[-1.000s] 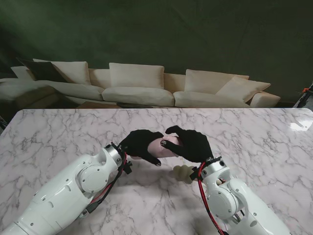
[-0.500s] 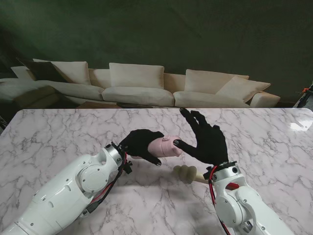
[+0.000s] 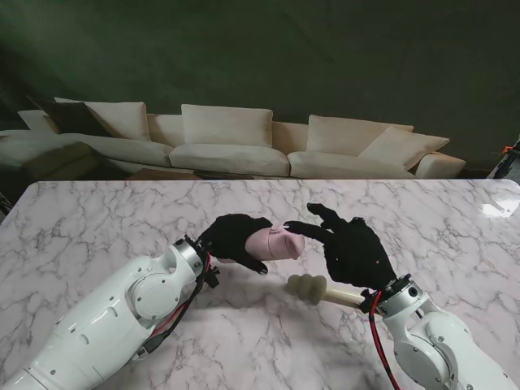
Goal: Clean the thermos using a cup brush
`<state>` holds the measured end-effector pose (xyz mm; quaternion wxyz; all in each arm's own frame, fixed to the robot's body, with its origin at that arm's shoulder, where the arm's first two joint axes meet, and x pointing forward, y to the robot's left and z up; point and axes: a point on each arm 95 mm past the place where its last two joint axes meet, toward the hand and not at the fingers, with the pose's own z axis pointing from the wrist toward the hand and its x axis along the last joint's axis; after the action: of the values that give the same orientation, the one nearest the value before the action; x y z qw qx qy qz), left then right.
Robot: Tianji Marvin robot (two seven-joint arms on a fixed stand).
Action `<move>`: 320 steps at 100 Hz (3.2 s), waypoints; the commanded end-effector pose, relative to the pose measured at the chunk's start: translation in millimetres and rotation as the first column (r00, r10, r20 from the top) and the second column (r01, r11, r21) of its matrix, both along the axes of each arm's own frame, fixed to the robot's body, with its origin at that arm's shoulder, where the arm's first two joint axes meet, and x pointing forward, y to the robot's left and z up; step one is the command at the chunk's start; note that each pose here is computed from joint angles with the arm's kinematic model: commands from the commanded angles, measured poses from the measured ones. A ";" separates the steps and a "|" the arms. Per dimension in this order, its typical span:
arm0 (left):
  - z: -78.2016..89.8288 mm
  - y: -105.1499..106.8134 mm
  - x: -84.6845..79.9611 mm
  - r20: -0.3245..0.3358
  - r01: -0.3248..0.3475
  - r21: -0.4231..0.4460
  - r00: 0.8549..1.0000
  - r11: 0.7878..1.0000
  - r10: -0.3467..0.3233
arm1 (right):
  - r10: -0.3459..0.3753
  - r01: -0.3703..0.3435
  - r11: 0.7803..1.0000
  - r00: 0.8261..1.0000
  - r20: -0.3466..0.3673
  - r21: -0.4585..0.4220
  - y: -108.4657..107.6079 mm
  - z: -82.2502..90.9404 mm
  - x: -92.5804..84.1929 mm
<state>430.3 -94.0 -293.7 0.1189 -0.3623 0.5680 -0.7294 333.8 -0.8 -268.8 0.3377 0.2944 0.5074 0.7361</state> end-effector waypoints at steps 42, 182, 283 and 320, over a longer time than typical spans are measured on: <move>4.0 -5.6 -0.7 -0.002 0.019 -0.003 1.000 1.000 -0.019 | 0.040 -0.042 0.990 0.999 -0.019 -0.131 6.9 -9.4 30.2; 1.8 -9.7 -0.7 -0.006 0.024 -0.007 1.000 1.000 -0.024 | -0.053 0.086 0.985 0.974 -0.219 0.147 42.9 -12.3 25.6; 4.7 -5.9 -2.6 0.000 0.023 -0.004 1.000 1.000 -0.023 | -0.025 0.027 0.999 0.994 -0.102 0.017 -4.7 -6.6 8.9; 5.0 -8.9 -1.9 -0.002 0.028 -0.005 1.000 1.000 -0.028 | 0.001 -0.004 0.997 0.999 -0.045 -0.072 2.9 -10.6 24.0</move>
<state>427.5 -98.9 -293.1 0.1107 -0.3598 0.5700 -0.7304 356.7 0.3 -277.6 0.3384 0.2974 0.5363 0.7137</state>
